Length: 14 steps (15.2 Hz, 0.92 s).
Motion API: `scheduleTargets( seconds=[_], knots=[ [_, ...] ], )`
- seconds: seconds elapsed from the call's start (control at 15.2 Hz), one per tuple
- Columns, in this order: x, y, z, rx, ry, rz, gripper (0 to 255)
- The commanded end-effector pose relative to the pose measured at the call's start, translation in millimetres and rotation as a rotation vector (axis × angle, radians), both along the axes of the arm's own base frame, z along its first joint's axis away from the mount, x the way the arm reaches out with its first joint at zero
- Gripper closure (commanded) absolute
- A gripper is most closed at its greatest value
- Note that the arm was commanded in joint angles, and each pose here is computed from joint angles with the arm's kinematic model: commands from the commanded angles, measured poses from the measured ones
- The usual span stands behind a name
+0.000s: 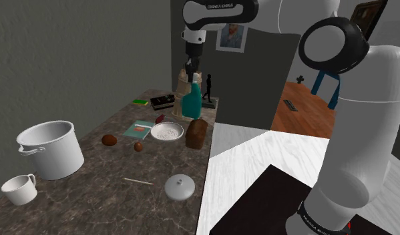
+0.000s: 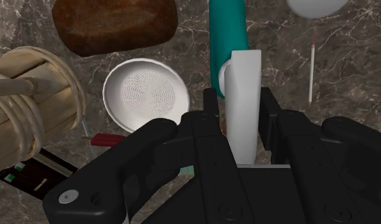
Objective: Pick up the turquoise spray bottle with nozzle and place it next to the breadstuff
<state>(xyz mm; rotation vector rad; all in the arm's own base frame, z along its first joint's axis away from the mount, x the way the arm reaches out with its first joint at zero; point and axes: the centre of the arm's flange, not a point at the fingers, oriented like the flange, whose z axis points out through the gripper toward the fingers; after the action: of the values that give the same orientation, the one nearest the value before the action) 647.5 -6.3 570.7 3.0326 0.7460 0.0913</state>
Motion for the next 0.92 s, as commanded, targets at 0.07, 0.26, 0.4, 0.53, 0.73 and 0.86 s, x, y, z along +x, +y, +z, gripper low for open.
scheduleTargets(
  seconds=[0.07, 0.26, 0.4, 0.53, 0.73, 0.86],
  knots=[
    [9.6, -19.4, -5.3, 0.000, -0.001, 0.001, 255],
    [9.6, -19.4, -21.2, 0.000, -0.001, 0.001, 255],
    [9.6, -19.4, -31.7, 0.000, -0.001, 0.001, 255],
    [9.6, -19.4, -42.3, 0.000, -0.001, 0.001, 255],
    [9.6, -19.4, -58.2, 0.000, -0.001, 0.001, 255],
    [9.6, -19.4, -68.7, 0.000, -0.001, 0.001, 255]
  ],
)
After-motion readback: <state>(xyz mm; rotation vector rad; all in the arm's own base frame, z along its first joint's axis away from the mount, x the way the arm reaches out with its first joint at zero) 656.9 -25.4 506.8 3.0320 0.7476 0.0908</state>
